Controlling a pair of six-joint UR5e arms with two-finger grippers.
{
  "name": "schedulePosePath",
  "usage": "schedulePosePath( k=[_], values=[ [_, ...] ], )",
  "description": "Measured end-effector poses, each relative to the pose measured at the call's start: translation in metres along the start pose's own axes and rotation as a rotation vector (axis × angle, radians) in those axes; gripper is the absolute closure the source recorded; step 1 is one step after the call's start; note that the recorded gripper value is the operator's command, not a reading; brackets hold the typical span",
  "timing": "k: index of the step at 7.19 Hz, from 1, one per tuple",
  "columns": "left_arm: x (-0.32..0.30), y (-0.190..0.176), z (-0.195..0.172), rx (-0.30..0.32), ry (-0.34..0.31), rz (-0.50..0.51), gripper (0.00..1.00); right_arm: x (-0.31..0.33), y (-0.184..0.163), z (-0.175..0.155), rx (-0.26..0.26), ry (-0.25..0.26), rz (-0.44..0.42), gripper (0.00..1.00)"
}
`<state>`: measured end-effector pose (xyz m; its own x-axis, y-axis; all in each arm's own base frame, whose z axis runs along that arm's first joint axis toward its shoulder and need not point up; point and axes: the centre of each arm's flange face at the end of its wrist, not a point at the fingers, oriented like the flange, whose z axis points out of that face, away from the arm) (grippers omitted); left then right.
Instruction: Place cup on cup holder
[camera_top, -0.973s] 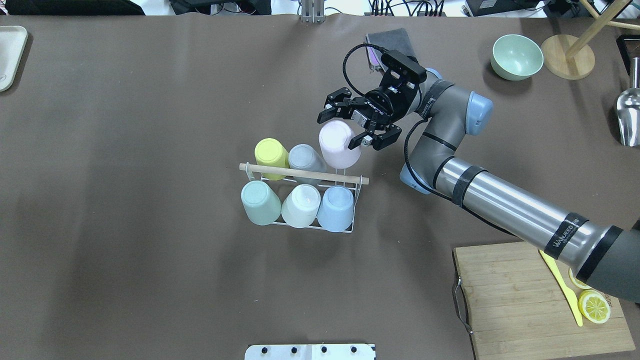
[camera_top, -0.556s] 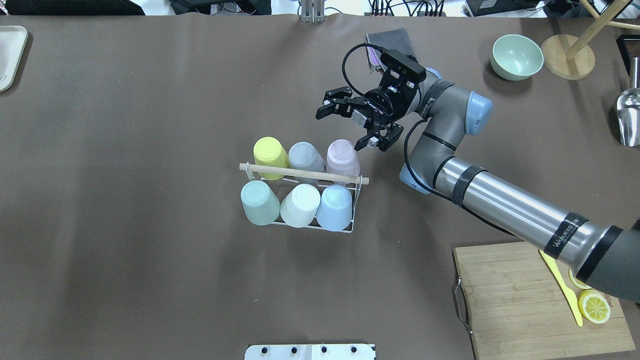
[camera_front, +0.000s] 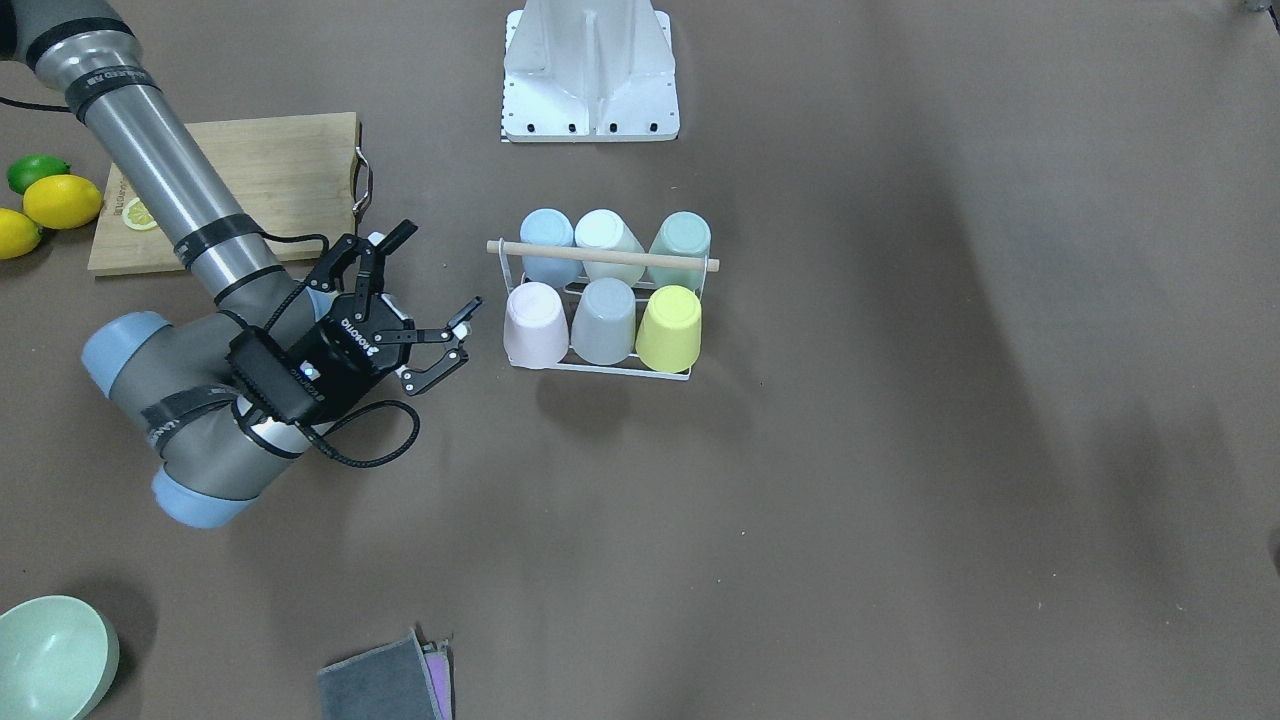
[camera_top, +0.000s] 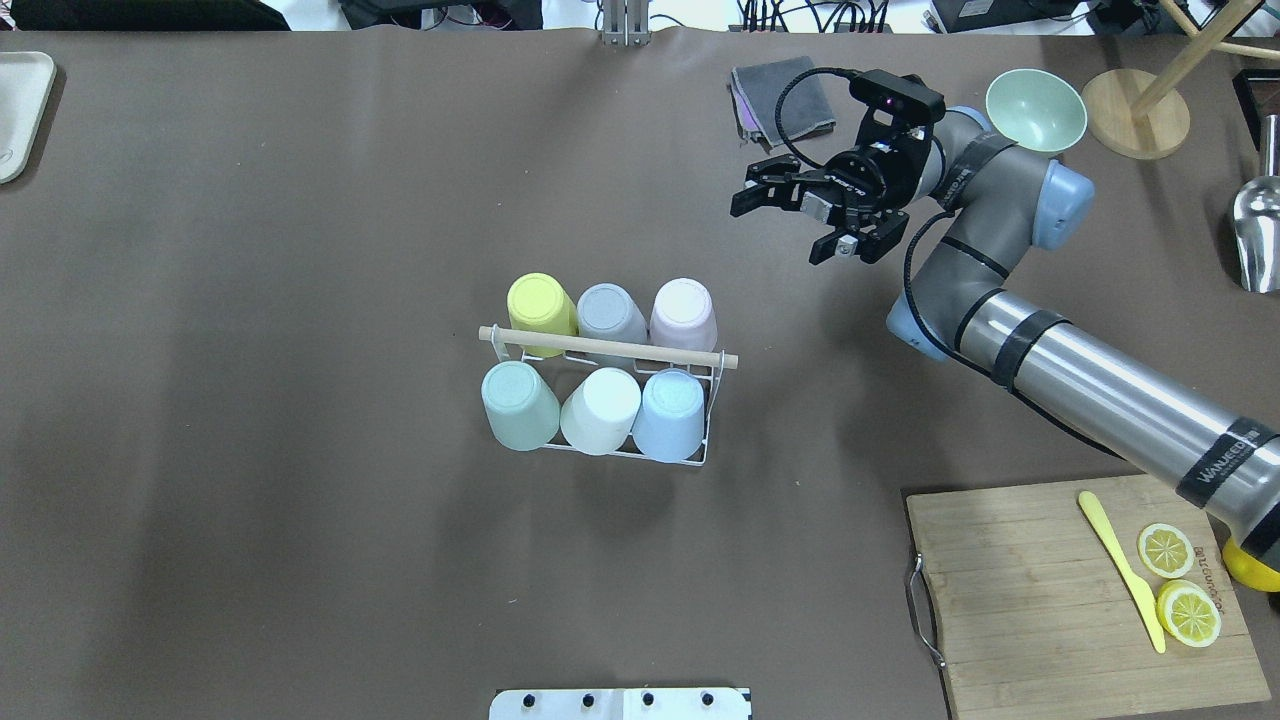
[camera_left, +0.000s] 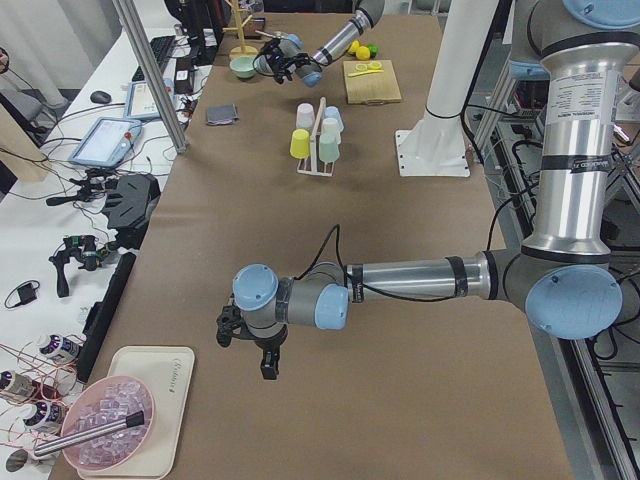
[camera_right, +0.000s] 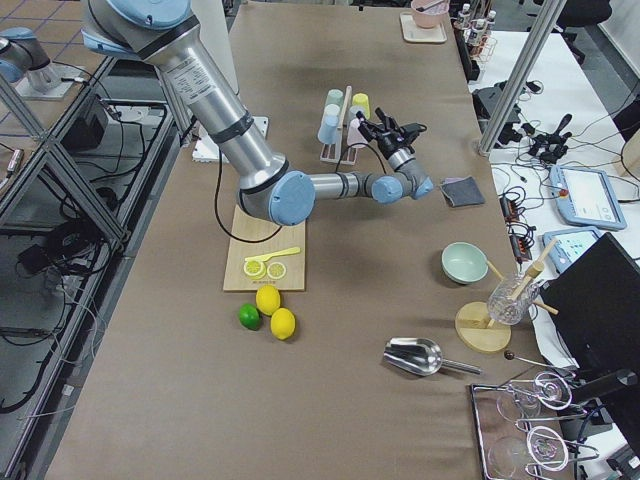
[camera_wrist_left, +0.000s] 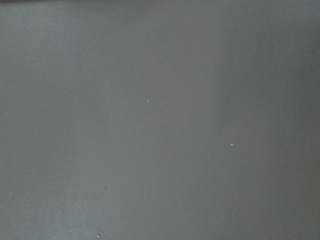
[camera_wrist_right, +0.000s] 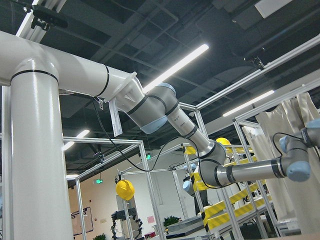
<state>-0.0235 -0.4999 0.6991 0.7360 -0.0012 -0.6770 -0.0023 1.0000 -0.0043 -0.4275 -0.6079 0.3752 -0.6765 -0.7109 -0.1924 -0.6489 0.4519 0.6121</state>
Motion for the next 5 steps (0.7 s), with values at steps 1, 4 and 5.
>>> schedulePosePath(
  k=[1, 4, 5],
  values=[
    [0.002, -0.001, 0.0, -0.011, -0.004, -0.008, 0.03, -0.016, -0.012, -0.016, -0.03, 0.047, 0.066, 0.01],
    [0.007, 0.003, -0.003, -0.046, -0.009, -0.034, 0.03, -0.083, -0.038, -0.055, -0.107, 0.192, 0.27, 0.01],
    [0.006, 0.006, -0.002, -0.05, -0.007, -0.036, 0.03, -0.101, -0.047, -0.067, -0.141, 0.256, 0.331, 0.01]
  ],
)
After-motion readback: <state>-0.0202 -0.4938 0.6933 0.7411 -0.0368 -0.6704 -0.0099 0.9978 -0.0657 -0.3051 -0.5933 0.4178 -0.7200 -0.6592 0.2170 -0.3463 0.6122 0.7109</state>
